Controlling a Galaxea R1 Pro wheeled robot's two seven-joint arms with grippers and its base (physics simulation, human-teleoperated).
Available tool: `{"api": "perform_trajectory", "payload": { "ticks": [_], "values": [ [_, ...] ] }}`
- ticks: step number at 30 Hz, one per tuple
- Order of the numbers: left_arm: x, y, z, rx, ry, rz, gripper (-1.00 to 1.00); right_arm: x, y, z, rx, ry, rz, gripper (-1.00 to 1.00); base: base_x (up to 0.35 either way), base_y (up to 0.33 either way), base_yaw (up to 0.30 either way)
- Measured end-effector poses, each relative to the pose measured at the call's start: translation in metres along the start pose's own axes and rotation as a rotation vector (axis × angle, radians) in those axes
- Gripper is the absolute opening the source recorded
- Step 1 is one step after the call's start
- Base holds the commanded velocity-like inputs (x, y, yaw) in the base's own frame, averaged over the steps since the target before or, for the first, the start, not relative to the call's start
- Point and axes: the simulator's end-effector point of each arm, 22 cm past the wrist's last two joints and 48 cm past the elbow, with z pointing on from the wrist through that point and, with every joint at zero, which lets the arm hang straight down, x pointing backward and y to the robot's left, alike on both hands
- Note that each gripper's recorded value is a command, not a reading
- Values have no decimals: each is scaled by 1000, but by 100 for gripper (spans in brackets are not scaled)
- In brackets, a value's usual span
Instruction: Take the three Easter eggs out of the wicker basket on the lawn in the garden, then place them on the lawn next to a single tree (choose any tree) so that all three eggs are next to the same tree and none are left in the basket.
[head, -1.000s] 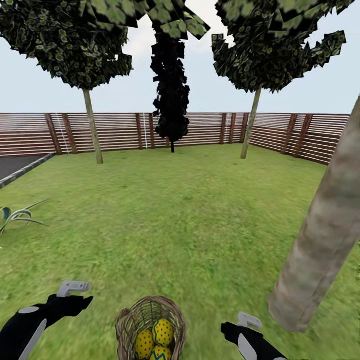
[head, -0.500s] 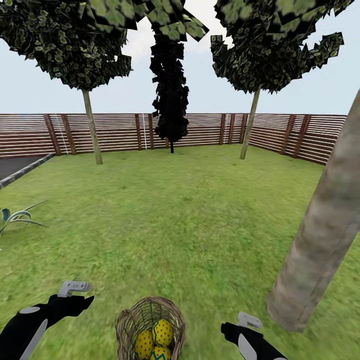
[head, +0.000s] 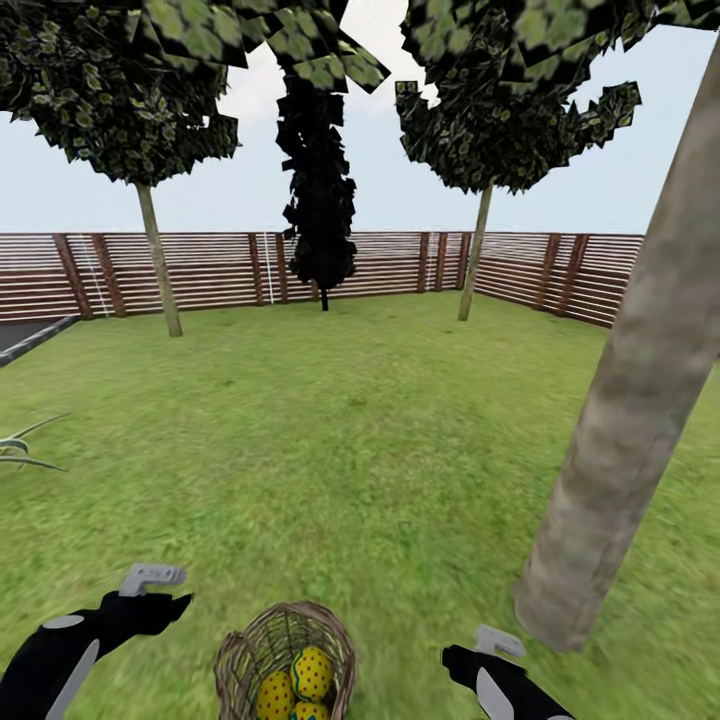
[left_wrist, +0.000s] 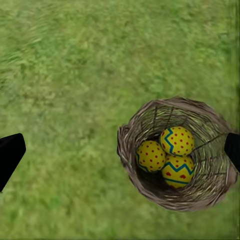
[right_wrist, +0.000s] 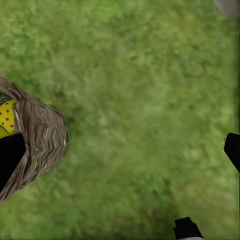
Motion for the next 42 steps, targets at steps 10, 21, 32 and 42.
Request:
{"api": "perform_trajectory", "payload": {
  "ticks": [10,21,32,42],
  "values": [
    [17,-41,1,100,36,-51,100,-4,1,-10,-4,-9,0,100,0,0,-176],
    [39,-54,28,158,129,-136,100,-5,2,-13,-6,-10,0,100,0,0,-16],
    [49,-48,57,143,154,-183,100,-5,3,-13,-7,-10,1,100,0,0,0],
    [52,-69,81,152,154,-200,100,-4,4,-13,-9,-10,-1,100,0,0,0]
  ]
}}
